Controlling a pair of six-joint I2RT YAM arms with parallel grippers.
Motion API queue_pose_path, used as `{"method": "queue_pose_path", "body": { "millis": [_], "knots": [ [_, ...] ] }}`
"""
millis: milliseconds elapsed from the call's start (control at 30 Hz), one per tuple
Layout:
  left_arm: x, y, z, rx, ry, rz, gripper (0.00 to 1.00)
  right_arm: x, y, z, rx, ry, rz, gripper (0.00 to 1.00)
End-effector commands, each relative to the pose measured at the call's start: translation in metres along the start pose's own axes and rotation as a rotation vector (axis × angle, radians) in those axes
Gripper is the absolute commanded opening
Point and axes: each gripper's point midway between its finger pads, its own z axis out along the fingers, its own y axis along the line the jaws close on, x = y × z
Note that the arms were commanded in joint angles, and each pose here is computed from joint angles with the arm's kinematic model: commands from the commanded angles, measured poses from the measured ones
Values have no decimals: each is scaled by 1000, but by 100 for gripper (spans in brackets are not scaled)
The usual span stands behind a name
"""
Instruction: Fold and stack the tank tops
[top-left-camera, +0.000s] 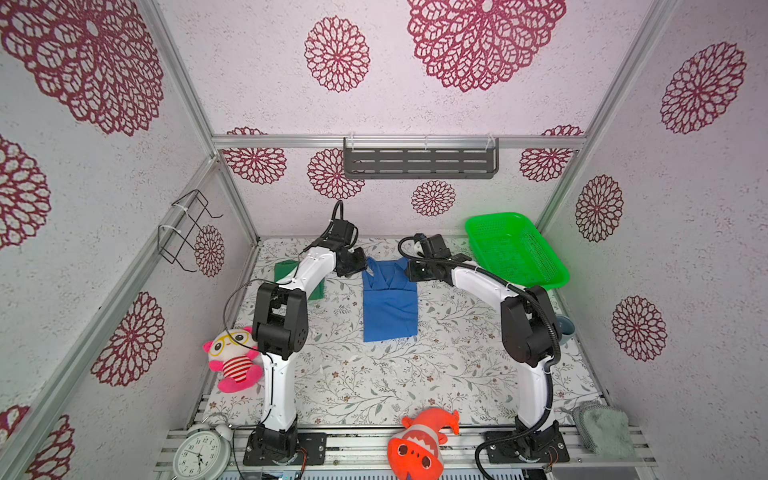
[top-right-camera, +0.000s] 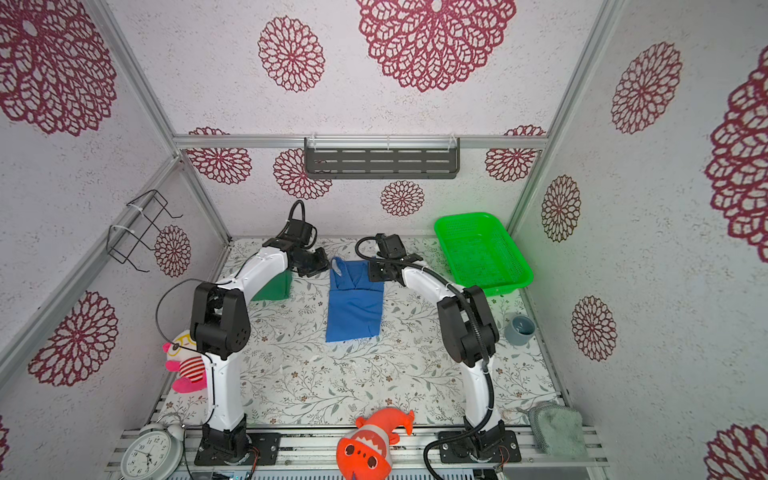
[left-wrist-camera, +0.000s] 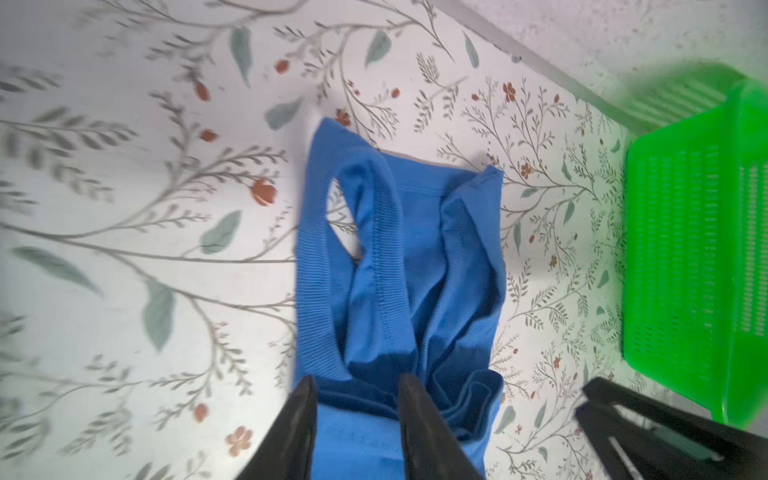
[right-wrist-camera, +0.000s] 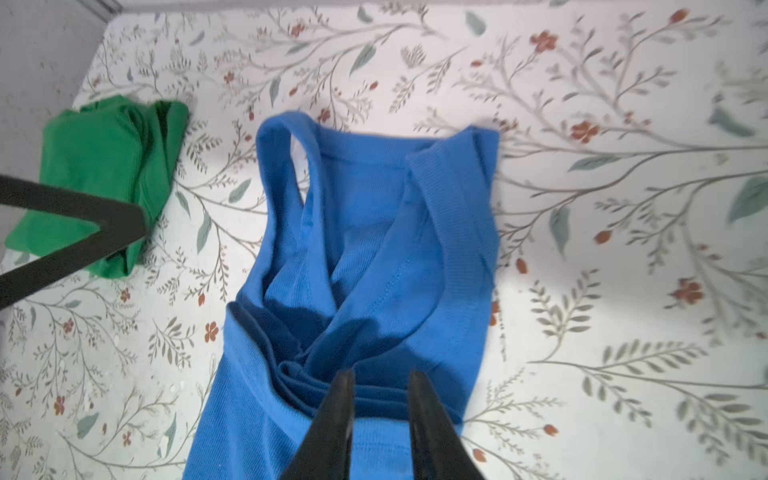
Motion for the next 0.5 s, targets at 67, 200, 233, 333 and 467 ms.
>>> {"method": "queue_pose_path", "body": {
  "millis": [67,200,233,333,467],
  "knots": [
    [41,-1,-35,26,31,13,37,13,12,-47,-35,-15,-3,27],
    [102,8,-34,43,106,-19,37,68,8,-61,-70,90,44,28],
    [118,14,-35,43,124,-44,37,82,9,-66,-86,111,60,29],
    [157,27,-41,62,165,-116,36,116,10,-81,-134,162,110,31],
    [203,32,-42,96,229,-192,37,148,24,-90,-253,203,210,34]
  ]
}}
